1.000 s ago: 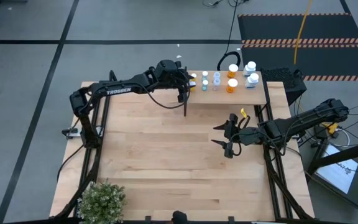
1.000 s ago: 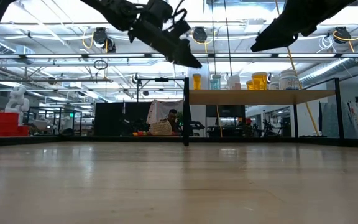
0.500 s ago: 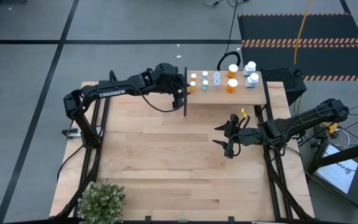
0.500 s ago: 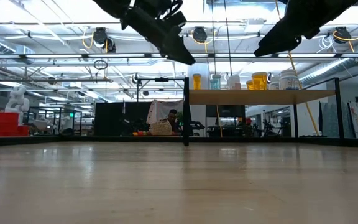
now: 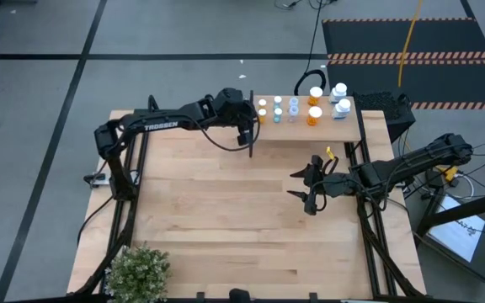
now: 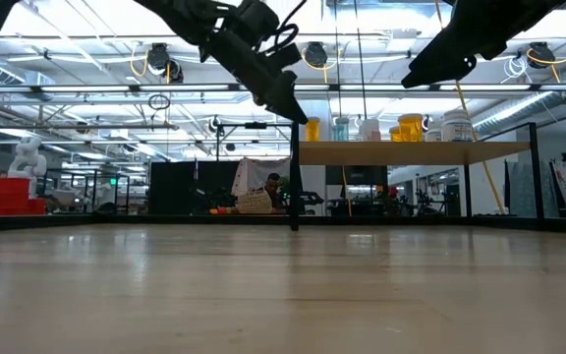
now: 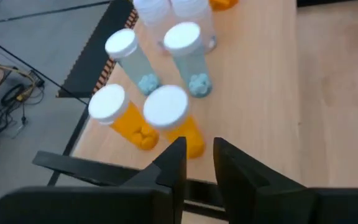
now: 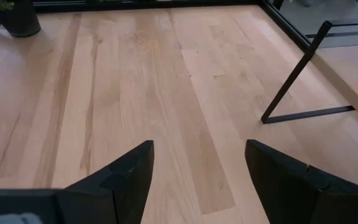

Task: Pick and place medicine bottles onto shelf by color
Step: Put the small orange pill bottle on the shelf aligned with the other small orange pill bottle, then return to Home Position

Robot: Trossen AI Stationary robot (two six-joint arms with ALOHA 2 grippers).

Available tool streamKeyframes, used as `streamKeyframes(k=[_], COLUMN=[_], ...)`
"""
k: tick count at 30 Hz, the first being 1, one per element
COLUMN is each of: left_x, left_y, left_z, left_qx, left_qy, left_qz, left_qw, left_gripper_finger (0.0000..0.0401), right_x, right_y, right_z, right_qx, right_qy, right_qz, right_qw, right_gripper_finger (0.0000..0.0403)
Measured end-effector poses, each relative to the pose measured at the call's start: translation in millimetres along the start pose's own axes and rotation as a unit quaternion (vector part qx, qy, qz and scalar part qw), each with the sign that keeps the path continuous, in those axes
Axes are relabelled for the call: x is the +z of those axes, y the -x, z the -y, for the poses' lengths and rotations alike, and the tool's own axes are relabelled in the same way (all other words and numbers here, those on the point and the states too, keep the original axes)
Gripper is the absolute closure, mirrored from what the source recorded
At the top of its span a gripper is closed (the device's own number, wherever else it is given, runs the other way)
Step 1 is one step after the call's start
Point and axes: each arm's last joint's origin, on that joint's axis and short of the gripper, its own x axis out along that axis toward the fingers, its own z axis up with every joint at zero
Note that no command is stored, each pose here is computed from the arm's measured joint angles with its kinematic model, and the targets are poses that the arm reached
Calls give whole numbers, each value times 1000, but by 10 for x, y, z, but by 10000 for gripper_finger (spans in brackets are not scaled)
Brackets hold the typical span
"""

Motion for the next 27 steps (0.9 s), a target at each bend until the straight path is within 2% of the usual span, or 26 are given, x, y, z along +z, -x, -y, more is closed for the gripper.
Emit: streamKeyframes(k=[6,14,20,27], left_x=[-80,-47,94,237], left_y=[-140,-124,136,594], left_z=[-28,37,140,344], left_qx=[5,-2,-17,-51], left_qy=[2,-11,-20,-21], left_qz=[-6,-3,2,-15], left_qw=[1000,1000,1000,998], left_gripper_finger=[320,320,320,320], right_x=[-1,-4,-4,14], right_y=[0,0,0,36], right_z=[0,1,1,14], right_qx=[0,-1,-1,2], right_qy=[1,2,4,13], right_qz=[0,-2,-2,7], right_qw=[1000,1000,1000,1000], right_gripper_finger=[154,154,154,157])
